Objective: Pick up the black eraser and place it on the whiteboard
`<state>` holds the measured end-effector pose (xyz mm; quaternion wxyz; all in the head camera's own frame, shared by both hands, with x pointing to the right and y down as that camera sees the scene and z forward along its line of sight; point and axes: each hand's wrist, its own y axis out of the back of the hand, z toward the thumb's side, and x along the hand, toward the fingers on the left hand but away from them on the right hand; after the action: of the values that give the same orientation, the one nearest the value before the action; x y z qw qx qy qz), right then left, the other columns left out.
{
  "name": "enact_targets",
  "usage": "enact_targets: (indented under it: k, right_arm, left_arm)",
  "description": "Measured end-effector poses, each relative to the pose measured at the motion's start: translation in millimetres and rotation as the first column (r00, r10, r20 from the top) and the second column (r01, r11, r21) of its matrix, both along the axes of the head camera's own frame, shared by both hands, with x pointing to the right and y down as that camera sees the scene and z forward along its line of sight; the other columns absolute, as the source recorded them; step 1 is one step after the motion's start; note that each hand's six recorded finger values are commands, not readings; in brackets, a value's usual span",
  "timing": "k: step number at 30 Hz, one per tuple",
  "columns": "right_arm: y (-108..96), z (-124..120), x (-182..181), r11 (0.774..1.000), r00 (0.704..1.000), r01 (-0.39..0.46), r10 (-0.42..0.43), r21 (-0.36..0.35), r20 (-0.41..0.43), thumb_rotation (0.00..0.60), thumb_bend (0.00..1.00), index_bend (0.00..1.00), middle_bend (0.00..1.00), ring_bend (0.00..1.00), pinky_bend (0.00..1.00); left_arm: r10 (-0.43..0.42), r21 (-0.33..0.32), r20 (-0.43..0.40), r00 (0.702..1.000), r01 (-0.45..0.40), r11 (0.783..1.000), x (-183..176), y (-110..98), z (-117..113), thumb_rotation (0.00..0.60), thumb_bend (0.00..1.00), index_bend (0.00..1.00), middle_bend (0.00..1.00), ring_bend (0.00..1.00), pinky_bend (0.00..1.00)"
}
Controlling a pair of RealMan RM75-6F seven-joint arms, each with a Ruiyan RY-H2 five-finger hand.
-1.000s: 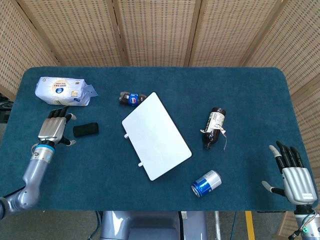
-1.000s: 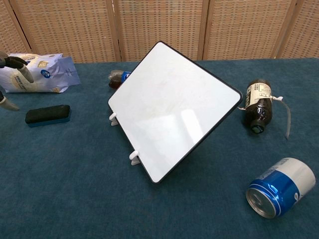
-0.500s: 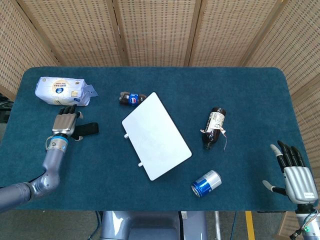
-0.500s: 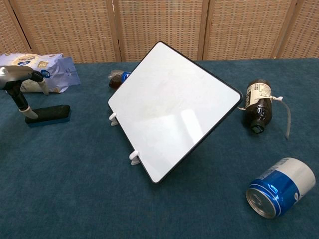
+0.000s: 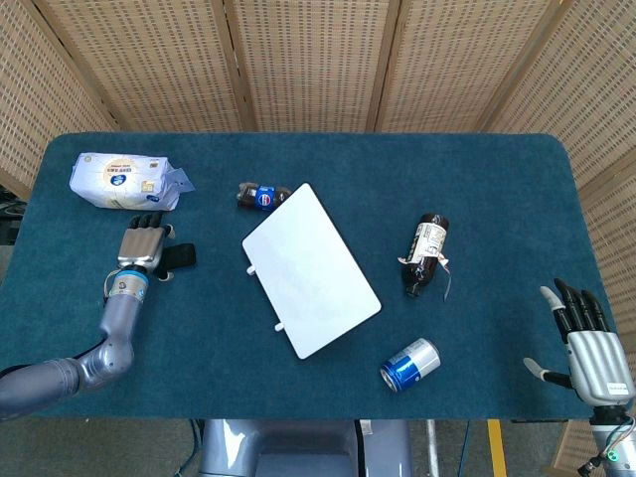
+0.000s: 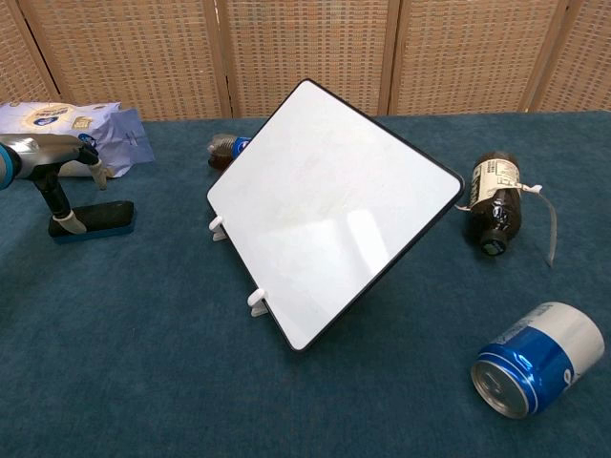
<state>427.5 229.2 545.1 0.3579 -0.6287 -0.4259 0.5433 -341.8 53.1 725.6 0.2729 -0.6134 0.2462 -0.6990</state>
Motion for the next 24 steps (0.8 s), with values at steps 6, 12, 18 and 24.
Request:
enact_targets:
  k: [6, 12, 18, 24]
  right_arm:
    - [0, 0, 1, 1.0, 1.0, -0.003, 0.003, -0.002, -0.001, 0.6, 0.0, 0.0, 0.0, 0.0, 0.0]
    - [0, 1, 0, 1.0, 1.0, -0.002, 0.002, -0.003, -0.001, 0.6, 0.0, 0.0, 0.0, 0.0, 0.0]
    - [0, 1, 1, 1.0, 1.0, -0.005, 0.005, -0.001, 0.0, 0.6, 0.0, 0.0, 0.0, 0.0, 0.0]
    - [0, 0, 2, 1.0, 1.0, -0.007, 0.007, 0.002, 0.001, 0.6, 0.0, 0.0, 0.0, 0.0, 0.0]
  left_arm:
    - [-0.007, -0.006, 0.017, 1.0, 0.007, 1.0, -6, -1, 3, 0.6, 0.08, 0.3, 0.0, 0.0, 0.0]
    - [-0.015, -0.019, 0.019, 1.0, 0.016, 1.0, -7, 0, 10, 0.6, 0.08, 0.3, 0.0, 0.0, 0.0]
    - [-0.008, -0.031, 0.021, 1.0, 0.009, 0.999, -4, 3, 17, 0.6, 0.09, 0.3, 0.0, 0.0, 0.0]
    - [-0.007, -0.041, 0.021, 1.0, 0.008, 0.999, -1, 7, 26, 0.6, 0.14, 0.31, 0.0, 0.0, 0.0]
